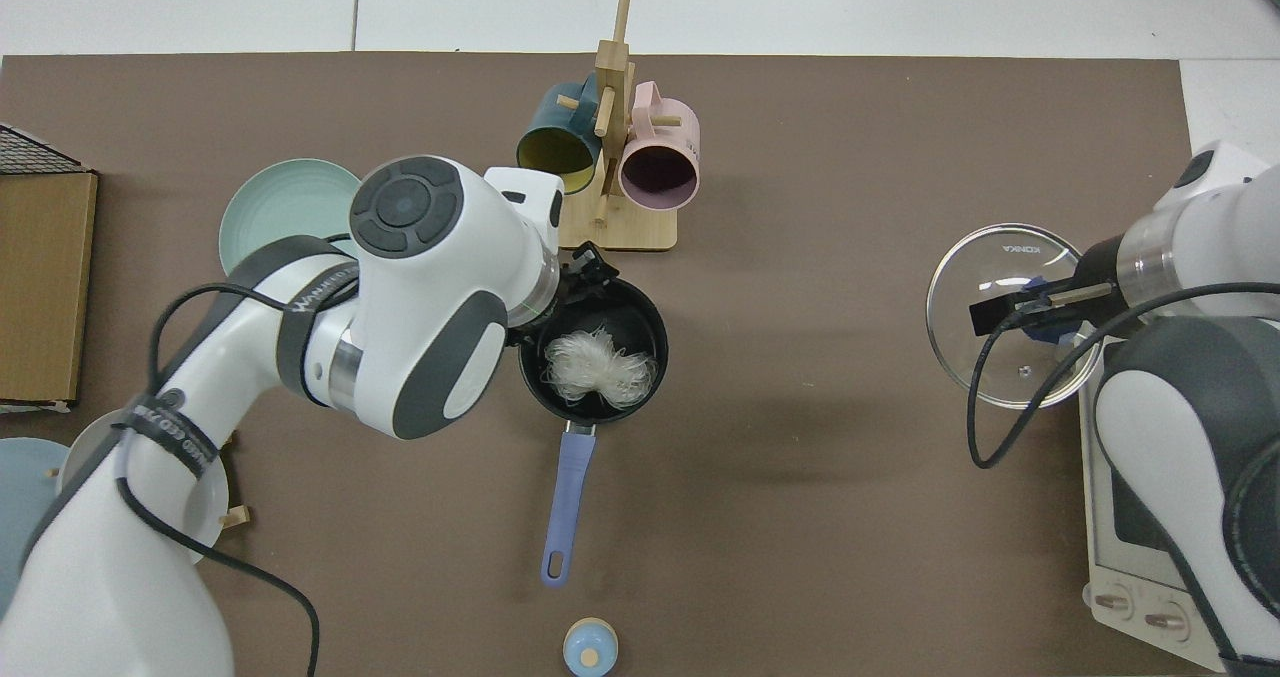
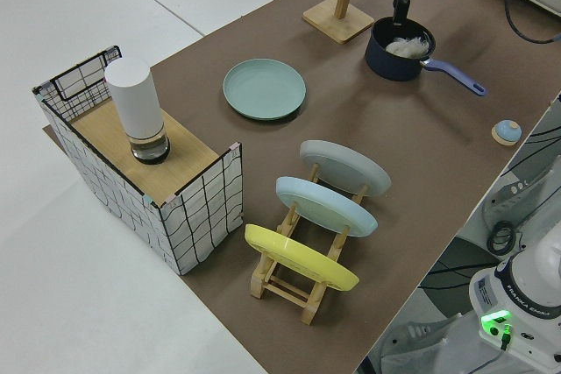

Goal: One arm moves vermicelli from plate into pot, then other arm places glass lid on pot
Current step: 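Withdraw the left gripper while the right gripper carries the glass lid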

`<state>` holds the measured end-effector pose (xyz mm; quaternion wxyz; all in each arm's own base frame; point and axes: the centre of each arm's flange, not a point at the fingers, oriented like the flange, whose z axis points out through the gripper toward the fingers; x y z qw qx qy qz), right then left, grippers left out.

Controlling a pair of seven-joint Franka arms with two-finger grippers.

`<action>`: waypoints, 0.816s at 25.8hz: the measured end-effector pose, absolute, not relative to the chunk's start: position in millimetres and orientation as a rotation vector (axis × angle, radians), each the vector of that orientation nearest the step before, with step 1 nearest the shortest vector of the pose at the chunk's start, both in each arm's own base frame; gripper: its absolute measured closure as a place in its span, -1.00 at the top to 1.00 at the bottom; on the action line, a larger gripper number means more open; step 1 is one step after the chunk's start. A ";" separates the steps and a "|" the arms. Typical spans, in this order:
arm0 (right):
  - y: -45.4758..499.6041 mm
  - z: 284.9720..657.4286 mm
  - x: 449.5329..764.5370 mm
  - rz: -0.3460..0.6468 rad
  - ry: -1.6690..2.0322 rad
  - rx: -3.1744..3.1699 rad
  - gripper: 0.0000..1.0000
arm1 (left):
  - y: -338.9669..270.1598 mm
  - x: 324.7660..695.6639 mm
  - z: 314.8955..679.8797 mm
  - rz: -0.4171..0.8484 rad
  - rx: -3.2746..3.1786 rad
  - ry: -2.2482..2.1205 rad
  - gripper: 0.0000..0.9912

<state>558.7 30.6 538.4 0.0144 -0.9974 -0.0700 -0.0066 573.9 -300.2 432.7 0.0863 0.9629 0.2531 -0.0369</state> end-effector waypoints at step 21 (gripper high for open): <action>213.4 523.3 540.6 -0.106 0.005 -3.070 -0.12 | -79.3 605.3 571.1 0.000 3.092 0.161 1.00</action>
